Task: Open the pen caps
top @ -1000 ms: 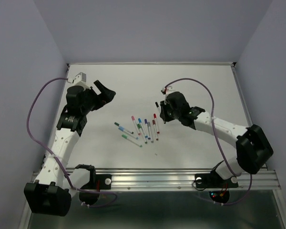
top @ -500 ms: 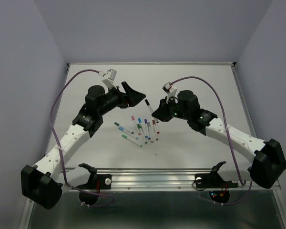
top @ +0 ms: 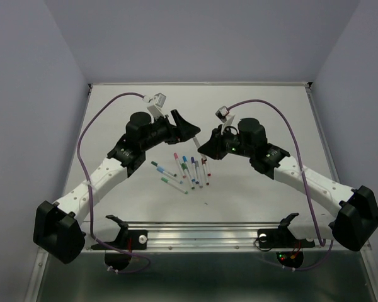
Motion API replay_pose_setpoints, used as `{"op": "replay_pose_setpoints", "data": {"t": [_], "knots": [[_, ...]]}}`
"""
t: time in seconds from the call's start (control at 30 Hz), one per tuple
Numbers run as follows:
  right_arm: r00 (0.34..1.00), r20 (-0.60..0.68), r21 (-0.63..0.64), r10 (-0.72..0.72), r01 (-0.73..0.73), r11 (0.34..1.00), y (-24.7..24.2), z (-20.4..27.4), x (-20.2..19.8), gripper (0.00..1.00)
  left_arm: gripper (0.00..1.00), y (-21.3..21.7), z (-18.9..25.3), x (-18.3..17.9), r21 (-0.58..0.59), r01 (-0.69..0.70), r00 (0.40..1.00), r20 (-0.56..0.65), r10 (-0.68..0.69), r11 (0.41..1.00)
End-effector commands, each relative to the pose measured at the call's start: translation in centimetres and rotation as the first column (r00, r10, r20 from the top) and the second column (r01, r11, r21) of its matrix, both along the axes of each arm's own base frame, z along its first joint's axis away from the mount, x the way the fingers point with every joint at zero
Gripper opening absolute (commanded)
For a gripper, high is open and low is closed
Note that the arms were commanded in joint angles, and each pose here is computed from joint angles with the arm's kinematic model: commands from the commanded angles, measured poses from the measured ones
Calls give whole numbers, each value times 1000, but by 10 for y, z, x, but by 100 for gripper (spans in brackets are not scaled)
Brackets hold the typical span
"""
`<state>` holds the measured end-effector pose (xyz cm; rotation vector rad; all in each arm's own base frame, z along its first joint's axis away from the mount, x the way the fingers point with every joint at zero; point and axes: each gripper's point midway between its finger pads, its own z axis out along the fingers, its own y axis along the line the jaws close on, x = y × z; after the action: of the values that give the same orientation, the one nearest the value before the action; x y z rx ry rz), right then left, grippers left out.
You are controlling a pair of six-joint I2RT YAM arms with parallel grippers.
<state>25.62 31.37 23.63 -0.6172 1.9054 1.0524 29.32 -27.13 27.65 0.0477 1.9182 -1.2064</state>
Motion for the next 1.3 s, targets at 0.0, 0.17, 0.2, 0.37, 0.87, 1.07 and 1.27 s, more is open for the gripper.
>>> {"op": "replay_pose_setpoints", "data": {"t": [0.0, 0.17, 0.2, 0.37, 0.87, 1.07, 1.27], "knots": [[995, 95, 102, 10, -20, 995, 7, 43, 0, 1, 85, -5, 38, 3, -58, 7, 994, 106, -1, 998], [995, 95, 115, 32, -43, 992, 11, 46, -2, 1, 75, -5, 40, 3, -65, -3, 994, 112, 11, 998], [995, 95, 115, 37, -48, 992, 11, 46, -2, 1, 71, -5, 41, 3, -68, -1, 993, 117, 10, 998], [995, 91, 113, 40, -50, 992, 13, 44, -1, 1, 61, -8, 43, 1, -74, 19, 992, 124, -10, 997], [990, 136, 124, 33, -50, 991, 16, 61, 6, 1, 51, -10, 37, -2, -69, 32, 992, 126, -23, 997], [990, 129, 120, 54, -70, 990, 18, 57, 4, 1, 40, -7, 41, 0, -74, 9, 991, 131, 1, 997], [990, 117, 102, 85, -97, 990, 19, 47, -1, 1, 35, -4, 45, 0, -79, -7, 990, 138, 18, 997]]}}
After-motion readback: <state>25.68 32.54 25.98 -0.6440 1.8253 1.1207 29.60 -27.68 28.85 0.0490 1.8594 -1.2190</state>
